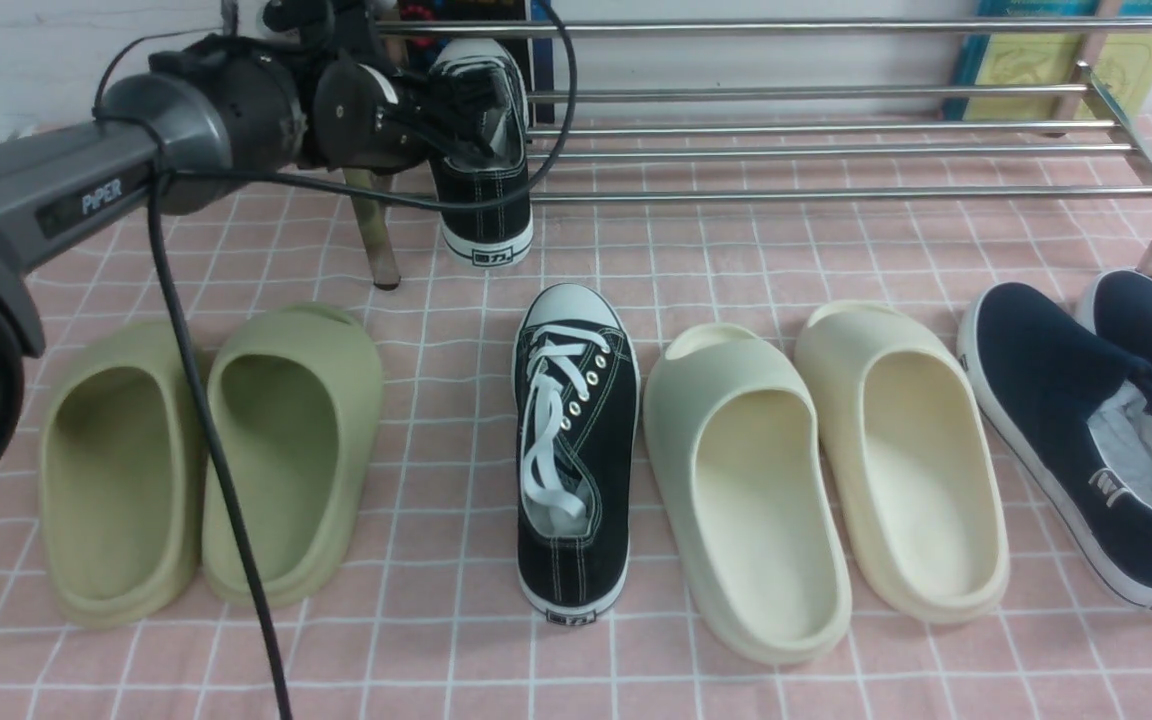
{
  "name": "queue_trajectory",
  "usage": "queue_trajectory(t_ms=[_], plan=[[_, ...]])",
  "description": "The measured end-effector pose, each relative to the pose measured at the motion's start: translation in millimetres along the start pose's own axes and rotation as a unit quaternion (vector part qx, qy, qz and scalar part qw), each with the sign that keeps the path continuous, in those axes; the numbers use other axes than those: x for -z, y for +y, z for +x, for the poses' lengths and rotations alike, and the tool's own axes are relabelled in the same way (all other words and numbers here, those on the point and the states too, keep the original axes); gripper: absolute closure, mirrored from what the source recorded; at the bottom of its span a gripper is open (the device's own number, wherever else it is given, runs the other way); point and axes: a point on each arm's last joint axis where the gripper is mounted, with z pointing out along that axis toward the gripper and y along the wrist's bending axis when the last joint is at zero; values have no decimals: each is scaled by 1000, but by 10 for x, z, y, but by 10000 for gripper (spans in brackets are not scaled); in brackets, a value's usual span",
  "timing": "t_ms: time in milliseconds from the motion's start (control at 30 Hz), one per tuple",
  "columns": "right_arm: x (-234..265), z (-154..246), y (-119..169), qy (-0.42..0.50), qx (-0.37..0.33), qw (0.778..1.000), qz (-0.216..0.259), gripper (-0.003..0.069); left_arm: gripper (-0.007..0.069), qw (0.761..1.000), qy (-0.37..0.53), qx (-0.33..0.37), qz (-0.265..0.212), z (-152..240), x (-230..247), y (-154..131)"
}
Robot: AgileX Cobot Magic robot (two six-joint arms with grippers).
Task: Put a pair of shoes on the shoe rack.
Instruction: Use the left arm to grab the shoe closest to it
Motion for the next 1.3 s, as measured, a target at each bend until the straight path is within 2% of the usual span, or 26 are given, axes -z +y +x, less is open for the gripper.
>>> queue_trajectory(t_ms=[200,333,367,400,433,533,633,800,933,1167,1300], plan=[[0,0,0,0,0,1000,0,421,202,998,34,-43,-38,-277,508,-49],[0,0,0,0,0,1000,0,421,179,988,102,-84,-75,-347,908,-80],[0,0,0,0,0,1000,0,421,179,978,148,-121,-87,-318,1099,-138],[0,0,0,0,0,1000,0,421,179,977,147,-122,-93,-307,1104,-131],[0,0,0,0,0,1000,0,421,179,964,193,-158,-89,-240,1220,-223],[0,0,0,0,0,1000,0,421,179,940,254,-214,-73,3,1347,-444],[0,0,0,0,0,1000,0,421,179,926,290,-233,-56,296,1390,-600],[0,0,0,0,0,1000,0,421,179,916,344,-199,-47,842,1424,-619],[0,0,0,0,0,1000,0,421,179,921,357,-152,-22,1214,1325,-535],[0,0,0,0,0,1000,0,421,197,932,346,-110,-2,1475,1112,-506],[0,0,0,0,0,1000,0,421,316,927,362,-99,-8,1616,988,-478]])
